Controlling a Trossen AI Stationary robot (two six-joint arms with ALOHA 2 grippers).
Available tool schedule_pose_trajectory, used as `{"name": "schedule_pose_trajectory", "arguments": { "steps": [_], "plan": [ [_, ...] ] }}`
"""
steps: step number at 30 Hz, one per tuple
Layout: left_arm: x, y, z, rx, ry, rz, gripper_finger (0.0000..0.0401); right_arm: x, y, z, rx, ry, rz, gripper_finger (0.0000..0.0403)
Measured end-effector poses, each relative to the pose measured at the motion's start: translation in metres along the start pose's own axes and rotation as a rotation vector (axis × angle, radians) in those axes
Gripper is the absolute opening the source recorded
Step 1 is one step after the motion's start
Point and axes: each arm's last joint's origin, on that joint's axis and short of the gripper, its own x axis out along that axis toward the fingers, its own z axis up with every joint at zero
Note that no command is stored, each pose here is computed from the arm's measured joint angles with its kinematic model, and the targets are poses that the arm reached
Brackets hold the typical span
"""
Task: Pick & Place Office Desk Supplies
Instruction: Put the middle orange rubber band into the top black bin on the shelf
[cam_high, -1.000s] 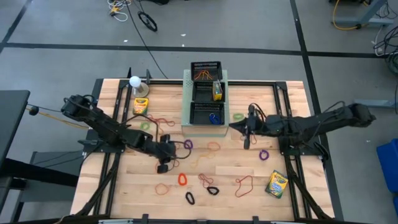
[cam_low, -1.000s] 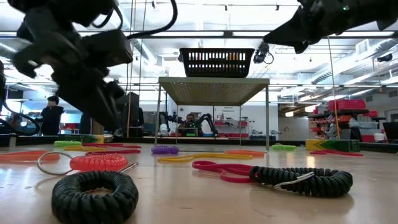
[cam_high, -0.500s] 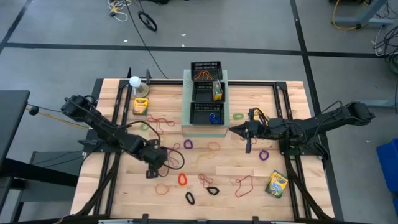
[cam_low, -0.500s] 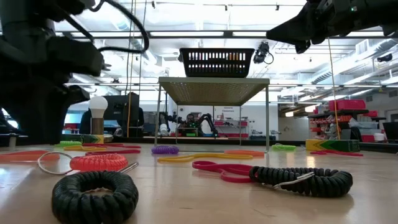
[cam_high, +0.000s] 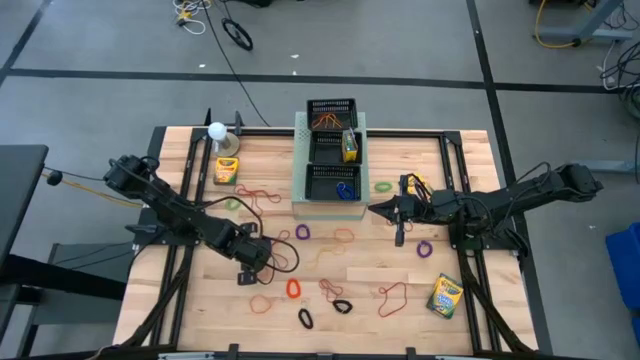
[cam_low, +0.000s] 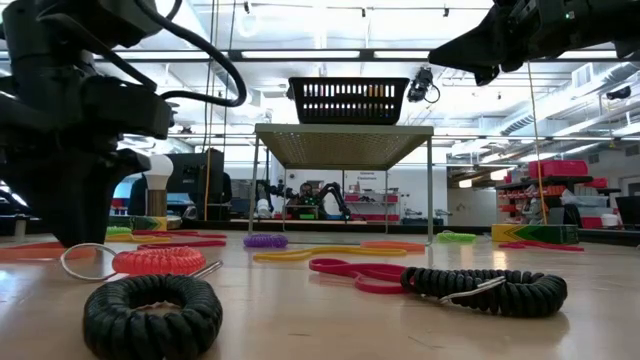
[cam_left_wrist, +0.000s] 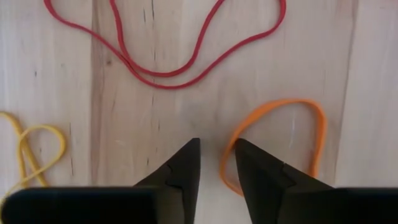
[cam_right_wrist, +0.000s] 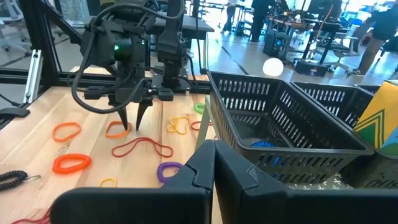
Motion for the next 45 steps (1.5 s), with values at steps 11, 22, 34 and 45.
{"name": "schedule_pose_trajectory", "arguments": {
  "steps": [11,22,34,45],
  "plan": [
    [-0.001,-0.003,0.003,0.004,-0.001,-0.044,0.001,0.0,0.0,0.0,0.004,0.001,0.003,0.0011],
    [-0.059,-0.011,0.05,0.026,-0.274,-0.083,0.0005,0.0,0.0,-0.001,0.001,0.008,0.004,0.0011],
    [-0.165,0.062,0.072,-0.211,-0.707,0.21,0.0006,0.0,0.0,-0.002,-0.002,0.017,0.003,0.0011],
    [-0.209,0.176,0.114,-0.222,-0.916,0.486,0.0006,0.0,0.0,-0.001,0.001,0.01,-0.003,0.0011]
  ]
}}
